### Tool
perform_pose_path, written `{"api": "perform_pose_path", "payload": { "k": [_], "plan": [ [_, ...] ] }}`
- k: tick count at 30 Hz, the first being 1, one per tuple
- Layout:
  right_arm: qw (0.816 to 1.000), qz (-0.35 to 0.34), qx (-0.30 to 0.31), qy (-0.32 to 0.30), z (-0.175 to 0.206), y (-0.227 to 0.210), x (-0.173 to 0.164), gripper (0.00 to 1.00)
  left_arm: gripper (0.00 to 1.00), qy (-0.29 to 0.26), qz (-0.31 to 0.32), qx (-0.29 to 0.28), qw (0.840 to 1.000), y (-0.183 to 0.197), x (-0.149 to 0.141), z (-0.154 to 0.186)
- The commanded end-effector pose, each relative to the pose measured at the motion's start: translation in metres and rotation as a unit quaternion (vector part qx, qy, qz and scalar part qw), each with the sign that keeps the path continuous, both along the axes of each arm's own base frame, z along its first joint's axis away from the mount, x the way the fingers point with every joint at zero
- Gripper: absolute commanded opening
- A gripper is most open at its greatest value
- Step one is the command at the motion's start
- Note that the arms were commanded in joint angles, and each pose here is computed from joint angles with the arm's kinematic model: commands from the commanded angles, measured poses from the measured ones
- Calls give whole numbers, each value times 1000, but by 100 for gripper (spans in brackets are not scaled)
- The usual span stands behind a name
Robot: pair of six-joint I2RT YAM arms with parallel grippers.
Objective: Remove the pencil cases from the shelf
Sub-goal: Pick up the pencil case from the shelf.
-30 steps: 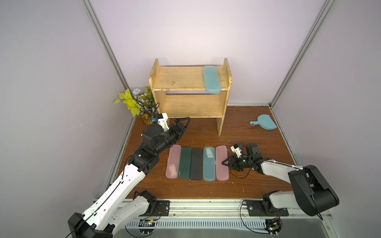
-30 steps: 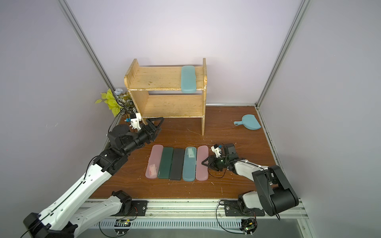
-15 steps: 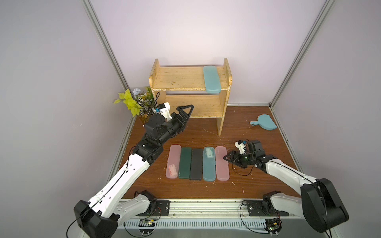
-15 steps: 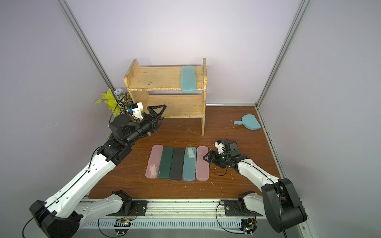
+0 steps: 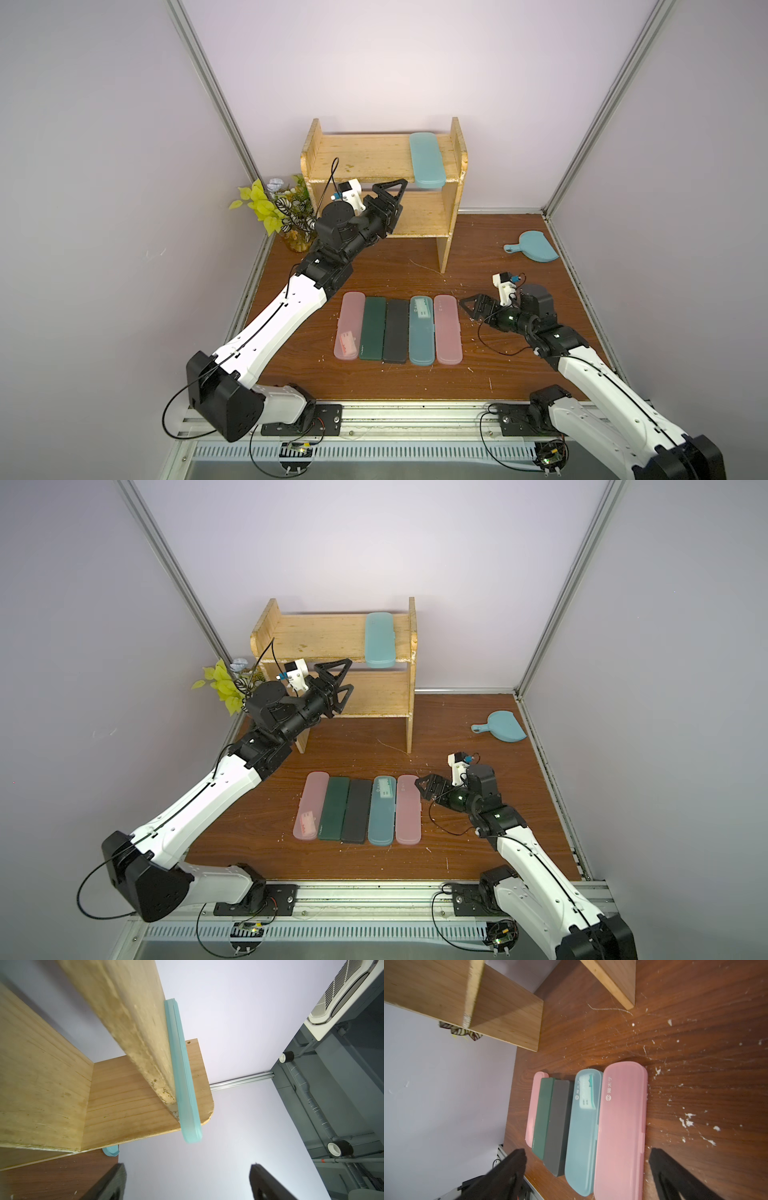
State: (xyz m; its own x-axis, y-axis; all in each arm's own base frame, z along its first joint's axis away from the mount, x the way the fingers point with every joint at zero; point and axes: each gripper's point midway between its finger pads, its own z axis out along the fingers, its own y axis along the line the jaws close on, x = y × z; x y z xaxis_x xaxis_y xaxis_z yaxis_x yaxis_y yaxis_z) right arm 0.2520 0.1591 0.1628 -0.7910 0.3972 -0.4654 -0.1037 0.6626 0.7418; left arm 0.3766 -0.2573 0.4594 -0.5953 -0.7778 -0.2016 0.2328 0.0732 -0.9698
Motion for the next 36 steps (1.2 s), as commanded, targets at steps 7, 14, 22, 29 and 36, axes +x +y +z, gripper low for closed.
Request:
{"api": "perform_pose_path", "payload": {
  "k": [7,14,22,29,36],
  "plan": [
    [996,-69,9,-62,43,-18,15,92,74,-27,-8,-28,999,-17,10,26],
    [993,-80,6,-81,54,-23,18,88,65,-27,-15,-30,999,-26,17,25],
    [993,-80,7,-82,54,-22,18,88,58,-36,-21,-34,999,-36,25,34],
    [993,-77,7,-84,57,-22,16,88,50,-34,-26,-35,998,-44,32,30],
    [993,-75,8,-87,59,-22,15,88,42,-32,-28,-33,999,-47,35,25]
  ]
}}
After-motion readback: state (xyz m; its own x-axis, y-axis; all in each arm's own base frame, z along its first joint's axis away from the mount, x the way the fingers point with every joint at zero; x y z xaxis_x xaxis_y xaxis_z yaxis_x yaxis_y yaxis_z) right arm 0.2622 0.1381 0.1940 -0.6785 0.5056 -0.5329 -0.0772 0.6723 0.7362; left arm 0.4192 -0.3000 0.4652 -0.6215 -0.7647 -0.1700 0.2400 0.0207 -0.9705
